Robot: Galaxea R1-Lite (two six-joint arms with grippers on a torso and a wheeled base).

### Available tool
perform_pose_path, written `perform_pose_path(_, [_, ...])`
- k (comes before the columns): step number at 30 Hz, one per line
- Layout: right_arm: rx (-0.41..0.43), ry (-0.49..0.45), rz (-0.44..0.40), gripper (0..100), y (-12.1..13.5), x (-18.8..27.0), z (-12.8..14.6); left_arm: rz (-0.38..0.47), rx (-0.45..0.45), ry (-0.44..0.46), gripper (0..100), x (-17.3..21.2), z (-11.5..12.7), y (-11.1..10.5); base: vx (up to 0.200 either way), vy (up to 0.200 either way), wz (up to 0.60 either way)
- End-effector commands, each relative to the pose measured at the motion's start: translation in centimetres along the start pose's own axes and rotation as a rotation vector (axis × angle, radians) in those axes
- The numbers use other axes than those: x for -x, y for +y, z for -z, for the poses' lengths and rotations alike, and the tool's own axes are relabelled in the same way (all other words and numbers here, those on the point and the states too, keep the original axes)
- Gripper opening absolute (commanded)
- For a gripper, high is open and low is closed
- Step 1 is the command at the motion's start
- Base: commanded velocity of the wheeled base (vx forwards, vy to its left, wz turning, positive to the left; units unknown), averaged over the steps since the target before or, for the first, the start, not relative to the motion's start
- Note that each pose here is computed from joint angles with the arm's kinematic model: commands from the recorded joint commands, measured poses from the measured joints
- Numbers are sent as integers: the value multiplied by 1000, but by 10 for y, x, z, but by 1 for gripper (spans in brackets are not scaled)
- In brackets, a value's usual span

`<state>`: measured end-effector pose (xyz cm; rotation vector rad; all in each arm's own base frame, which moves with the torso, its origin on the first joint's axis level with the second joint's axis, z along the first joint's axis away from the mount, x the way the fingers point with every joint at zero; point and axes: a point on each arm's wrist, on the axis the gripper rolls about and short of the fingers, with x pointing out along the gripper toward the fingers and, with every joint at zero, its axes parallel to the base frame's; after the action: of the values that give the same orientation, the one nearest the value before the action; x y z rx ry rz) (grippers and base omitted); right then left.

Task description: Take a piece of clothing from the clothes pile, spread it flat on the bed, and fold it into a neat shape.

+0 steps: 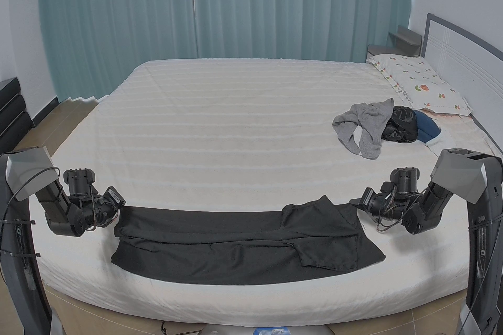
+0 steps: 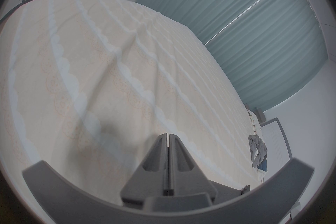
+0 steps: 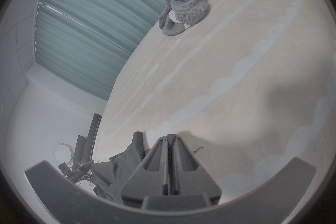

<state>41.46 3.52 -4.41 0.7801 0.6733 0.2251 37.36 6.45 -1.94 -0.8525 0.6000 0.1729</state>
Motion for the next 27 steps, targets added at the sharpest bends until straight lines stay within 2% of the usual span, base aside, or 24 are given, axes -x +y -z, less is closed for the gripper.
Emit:
perform_pose_path(1, [4,-23,-12,0,3,-2,-6,-1,1,1,0,0,0,0,0,0,0])
perform_pose_path(22, [33,-94,-40,0,3,-10,-11,-2,6,0,0,1,0,1,0,0,0])
perform_pose_path(23, [32,-90,-38,100,1,-12,-10,-1,6,1,0,1,0,1,0,0,0])
perform_pose_path(24, [33,-89,-39,100,1,-12,-9,-1,6,1,0,1,0,1,0,0,0])
perform_pose_path(25, [32,-87,-39,100,1,-12,-9,-1,6,1,100,1,0,1,0,0,0])
perform_pose_path(27, [32,-87,-39,100,1,-12,-9,-1,6,1,100,1,0,1,0,0,0])
